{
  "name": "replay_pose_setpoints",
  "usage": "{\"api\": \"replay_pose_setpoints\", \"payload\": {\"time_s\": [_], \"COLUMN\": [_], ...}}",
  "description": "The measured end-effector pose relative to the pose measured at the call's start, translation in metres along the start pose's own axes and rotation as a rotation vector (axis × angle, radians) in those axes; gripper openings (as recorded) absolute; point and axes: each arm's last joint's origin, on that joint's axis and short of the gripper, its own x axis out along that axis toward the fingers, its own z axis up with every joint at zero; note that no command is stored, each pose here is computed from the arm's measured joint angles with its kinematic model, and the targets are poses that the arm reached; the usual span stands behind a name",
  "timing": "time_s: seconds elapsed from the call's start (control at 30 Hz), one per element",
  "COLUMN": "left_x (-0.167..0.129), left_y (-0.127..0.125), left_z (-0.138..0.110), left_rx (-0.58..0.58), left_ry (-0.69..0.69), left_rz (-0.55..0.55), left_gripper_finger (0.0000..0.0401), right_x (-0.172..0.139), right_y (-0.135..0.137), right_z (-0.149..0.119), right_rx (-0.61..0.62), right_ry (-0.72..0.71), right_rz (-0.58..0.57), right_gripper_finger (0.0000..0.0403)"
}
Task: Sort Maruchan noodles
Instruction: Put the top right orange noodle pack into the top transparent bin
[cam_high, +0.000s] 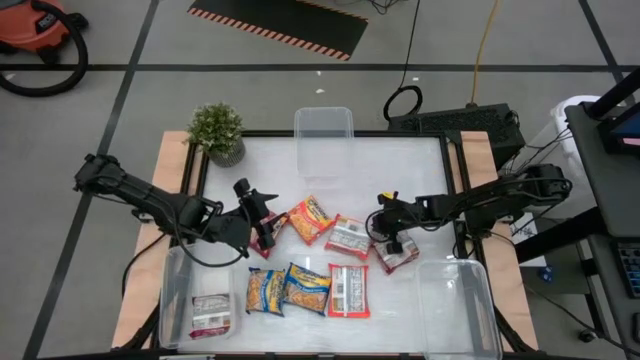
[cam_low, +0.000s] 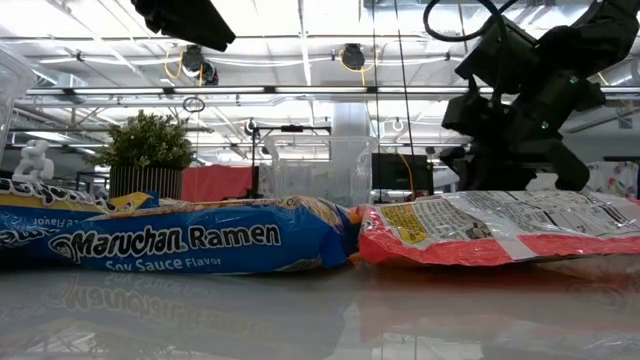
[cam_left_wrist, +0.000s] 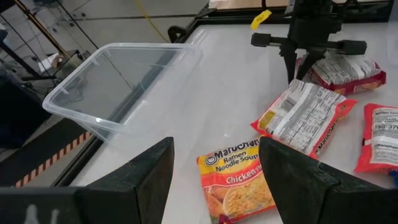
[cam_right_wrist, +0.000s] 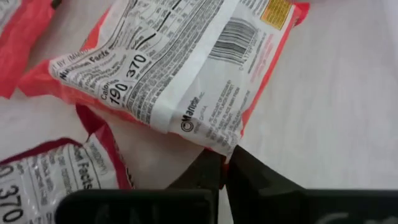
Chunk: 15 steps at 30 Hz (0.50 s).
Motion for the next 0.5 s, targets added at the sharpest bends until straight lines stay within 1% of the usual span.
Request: {"api": "replay_pose_setpoints", "payload": {"time_s": [0.17, 0.27, 0.43, 0.5], "left_x": [0.000, 0.000, 0.001, 0.001], "left_y": [0.000, 0.000, -0.002, -0.002], "left_z": [0.000, 0.000, 0.000, 0.002], "left_rx": [-0.030, -0.046, -0.053, -0.059], "left_ry": [0.000, 0.001, 0.000, -0.012], "left_rz": [-0.001, -0.002, -0.019, -0.023], "left_gripper_finger": [0.0241, 0.0241, 0.0241, 0.0241], "right_x": [-0.003, -0.009, -0.021, -0.027], "right_y": [-0.002, -0.004, -0.009, -0.010], "right_z": [0.006, 0.012, 0.021, 0.026], "right_rx": [-0.001, -0.014, -0.046, -0.045], "right_ry": [-0.059, -0.107, -0.182, -0.235], "right_rz": [-0.024, -0.080, -0.204, -0.218], "right_gripper_finger": [0.0009, 0.0002, 0.0001, 0.0001]}}
